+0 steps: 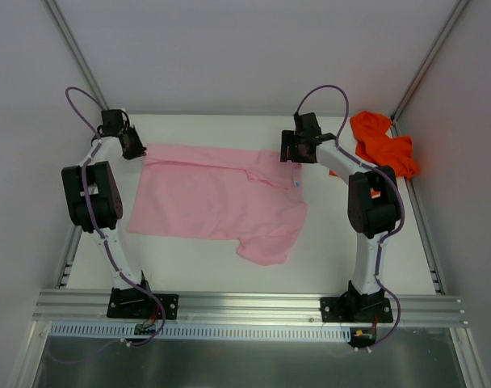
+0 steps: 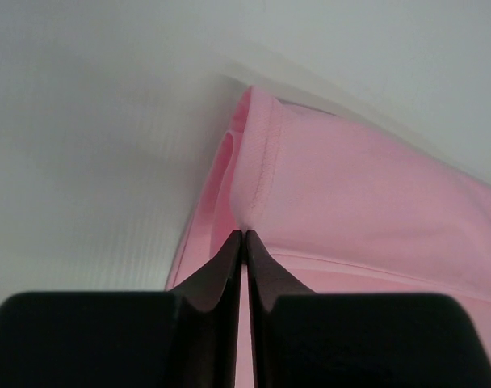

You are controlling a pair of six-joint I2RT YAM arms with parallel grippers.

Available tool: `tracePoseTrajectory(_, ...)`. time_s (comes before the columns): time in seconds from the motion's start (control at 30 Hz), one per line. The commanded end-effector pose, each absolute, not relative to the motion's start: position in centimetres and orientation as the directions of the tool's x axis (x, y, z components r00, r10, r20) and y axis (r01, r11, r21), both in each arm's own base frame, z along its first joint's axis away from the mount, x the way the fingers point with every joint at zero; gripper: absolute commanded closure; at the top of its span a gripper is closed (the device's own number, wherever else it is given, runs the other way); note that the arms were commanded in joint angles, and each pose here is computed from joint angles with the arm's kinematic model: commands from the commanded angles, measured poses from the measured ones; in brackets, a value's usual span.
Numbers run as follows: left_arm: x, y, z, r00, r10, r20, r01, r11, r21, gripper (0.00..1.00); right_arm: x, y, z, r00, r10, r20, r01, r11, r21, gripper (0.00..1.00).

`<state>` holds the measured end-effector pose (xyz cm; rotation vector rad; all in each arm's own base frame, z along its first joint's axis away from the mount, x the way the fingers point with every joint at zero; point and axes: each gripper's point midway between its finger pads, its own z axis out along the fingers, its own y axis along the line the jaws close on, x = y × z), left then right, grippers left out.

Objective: Fold and stack the t-shirts
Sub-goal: Fold the flattened tshirt in 1/3 of the way

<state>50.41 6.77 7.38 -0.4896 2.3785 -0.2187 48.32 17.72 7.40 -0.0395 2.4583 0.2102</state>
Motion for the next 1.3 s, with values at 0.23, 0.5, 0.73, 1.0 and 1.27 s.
tracePoseTrajectory(0.23,49.1,8.2,7.1,-0.691,-0.408,-0.596,-0.355,0.911,-0.212,0.58,48.5,17.2,10.6,-0.743,0.038,-0.669,-0.081,0.986,0.145,0.31)
tracePoseTrajectory(0.5,49.4,8.0,10.9,-0.657,-0.392,-0.644,-0.327,0.918,-0.225,0.03,48.0,16.9,9.9,-0.769,0.0,-0.639,-0.095,0.989,0.114,0.3)
tracePoseTrajectory(0.73,48.0,7.4,12.1,-0.653,-0.413,-0.635,-0.333,0.909,-0.25,0.04,46.5,16.7,8.0,-0.81,0.001,-0.587,-0.084,0.989,0.118,0.32)
tracePoseTrajectory(1.0,47.2,6.2,12.1,-0.657,-0.431,-0.618,-0.314,0.902,-0.295,0.05,46.3,18.8,6.9,-0.836,0.073,-0.544,-0.072,0.968,0.24,0.39)
tracePoseTrajectory(1.27,46.9,5.9,12.4,-0.652,-0.439,-0.617,-0.308,0.898,-0.313,0.05,45.2,19.0,5.8,-0.861,0.082,-0.501,-0.049,0.969,0.241,0.44)
